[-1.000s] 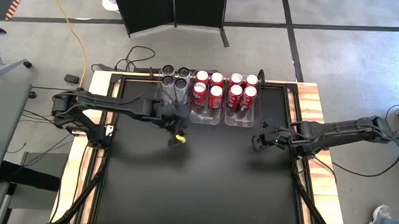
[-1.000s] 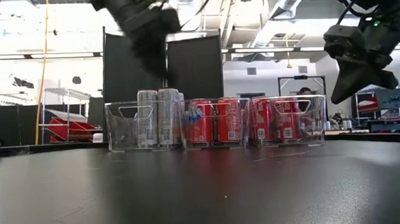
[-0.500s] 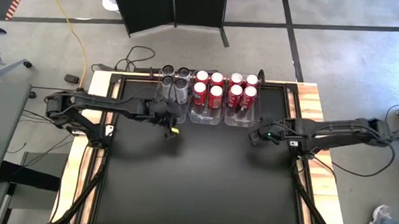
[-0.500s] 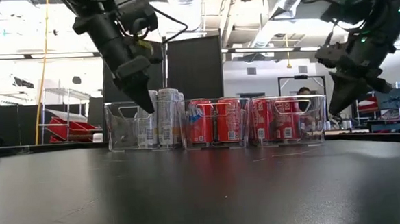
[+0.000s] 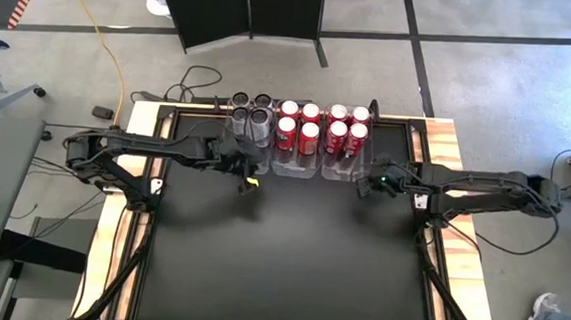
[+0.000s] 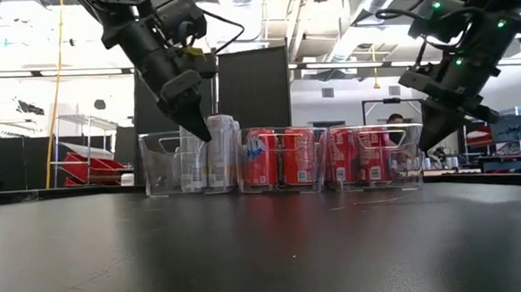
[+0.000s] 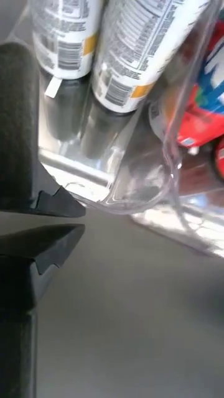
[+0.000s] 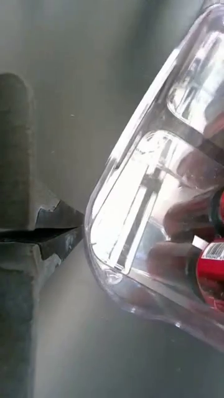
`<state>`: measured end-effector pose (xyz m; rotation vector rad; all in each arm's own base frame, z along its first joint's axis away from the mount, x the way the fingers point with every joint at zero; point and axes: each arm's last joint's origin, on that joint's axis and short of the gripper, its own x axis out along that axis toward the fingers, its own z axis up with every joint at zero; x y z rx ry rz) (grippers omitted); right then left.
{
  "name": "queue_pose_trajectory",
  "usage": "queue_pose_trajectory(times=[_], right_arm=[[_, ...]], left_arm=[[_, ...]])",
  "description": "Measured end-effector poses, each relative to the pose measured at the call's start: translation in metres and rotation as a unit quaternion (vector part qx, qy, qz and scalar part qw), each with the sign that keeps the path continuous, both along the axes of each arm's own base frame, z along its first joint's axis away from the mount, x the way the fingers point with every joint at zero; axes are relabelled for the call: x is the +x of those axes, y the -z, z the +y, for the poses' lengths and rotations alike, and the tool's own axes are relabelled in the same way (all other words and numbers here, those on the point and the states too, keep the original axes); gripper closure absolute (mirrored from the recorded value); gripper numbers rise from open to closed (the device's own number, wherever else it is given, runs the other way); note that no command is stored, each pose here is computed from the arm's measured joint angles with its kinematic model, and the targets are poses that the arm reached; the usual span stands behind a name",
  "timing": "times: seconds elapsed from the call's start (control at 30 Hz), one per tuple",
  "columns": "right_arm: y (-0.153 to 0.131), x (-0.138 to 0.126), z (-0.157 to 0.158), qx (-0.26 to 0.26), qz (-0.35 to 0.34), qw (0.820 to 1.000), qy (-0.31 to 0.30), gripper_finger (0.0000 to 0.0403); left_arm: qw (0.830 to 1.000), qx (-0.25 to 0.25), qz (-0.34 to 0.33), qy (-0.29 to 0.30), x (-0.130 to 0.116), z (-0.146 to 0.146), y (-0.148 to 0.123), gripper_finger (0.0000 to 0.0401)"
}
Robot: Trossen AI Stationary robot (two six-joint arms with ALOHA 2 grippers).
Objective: Sort soda cans
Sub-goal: Adjust the transparent bins to align them on the table, then return to Home Position
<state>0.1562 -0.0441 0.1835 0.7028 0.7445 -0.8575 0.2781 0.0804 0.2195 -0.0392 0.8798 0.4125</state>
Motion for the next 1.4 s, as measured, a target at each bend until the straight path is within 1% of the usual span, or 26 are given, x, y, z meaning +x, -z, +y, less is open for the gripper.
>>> queue_pose_trajectory(times=[0.1,0.23,0.43,0.5,0.57,0.63,0.73,0.8,0.87,0.97,1.07,1.17,1.23,1.3,1.33,1.4], right_arm=[[-0.001,-0.001,-0.005,-0.007,0.001,1.0,0.001,0.04],[-0.001,-0.002,-0.012,-0.009,0.001,1.0,0.01,0.04],[-0.001,-0.003,-0.015,-0.009,0.002,1.0,0.01,0.04],[-0.002,-0.003,-0.013,-0.009,-0.003,1.0,0.008,0.04],[-0.004,-0.003,-0.009,-0.006,-0.016,1.0,0.007,0.04],[-0.008,-0.003,-0.002,-0.004,-0.037,0.999,0.005,0.04],[-0.021,-0.001,0.006,-0.009,-0.075,0.997,-0.011,0.04],[-0.032,0.0,0.009,-0.024,-0.089,0.995,-0.034,0.0401],[-0.049,0.001,0.011,-0.05,-0.109,0.991,-0.065,0.0402],[-0.076,0.002,0.012,-0.099,-0.124,0.981,-0.116,0.0402],[-0.105,0.003,0.013,-0.156,-0.148,0.964,-0.159,0.0402],[-0.136,0.003,0.015,-0.22,-0.203,0.935,-0.189,0.0402],[-0.157,0.001,0.016,-0.264,-0.24,0.912,-0.199,0.0402],[-0.167,-0.003,0.016,-0.297,-0.246,0.898,-0.211,0.04],[-0.175,-0.006,0.016,-0.304,-0.259,0.893,-0.208,0.0398],[-0.184,-0.011,0.018,-0.302,-0.284,0.886,-0.21,0.0395]], left_arm=[[1.0,0.005,-0.022,-0.004,0.002,0.003,-0.003,0.0374],[0.999,0.0,-0.044,-0.002,0.005,0.004,-0.005,0.0374],[0.998,-0.027,-0.064,-0.007,0.007,0.003,-0.007,0.0374],[0.997,-0.036,-0.066,-0.004,0.008,0.001,-0.011,0.0374],[0.997,-0.039,-0.063,0.0,0.007,-0.004,-0.02,0.0374],[0.997,-0.036,-0.073,0.011,0.006,-0.009,-0.035,0.0374],[0.996,-0.027,-0.089,0.018,-0.002,-0.013,-0.058,0.0374],[0.994,-0.022,-0.108,0.012,-0.011,-0.013,-0.071,0.0376],[0.991,-0.016,-0.135,0.007,-0.02,-0.013,-0.085,0.0381],[0.983,-0.012,-0.182,-0.003,-0.035,-0.014,-0.104,0.0395],[0.976,0.003,-0.219,0.004,-0.047,-0.017,-0.119,0.0399],[0.973,0.033,-0.228,0.025,-0.057,-0.02,-0.128,0.0399],[0.973,0.046,-0.223,0.035,-0.061,-0.021,-0.13,0.0399],[0.972,0.038,-0.228,0.046,-0.063,-0.023,-0.132,0.0399],[0.969,0.025,-0.24,0.054,-0.065,-0.026,-0.134,0.0399],[0.963,0.007,-0.261,0.065,-0.07,-0.031,-0.14,0.0399]])
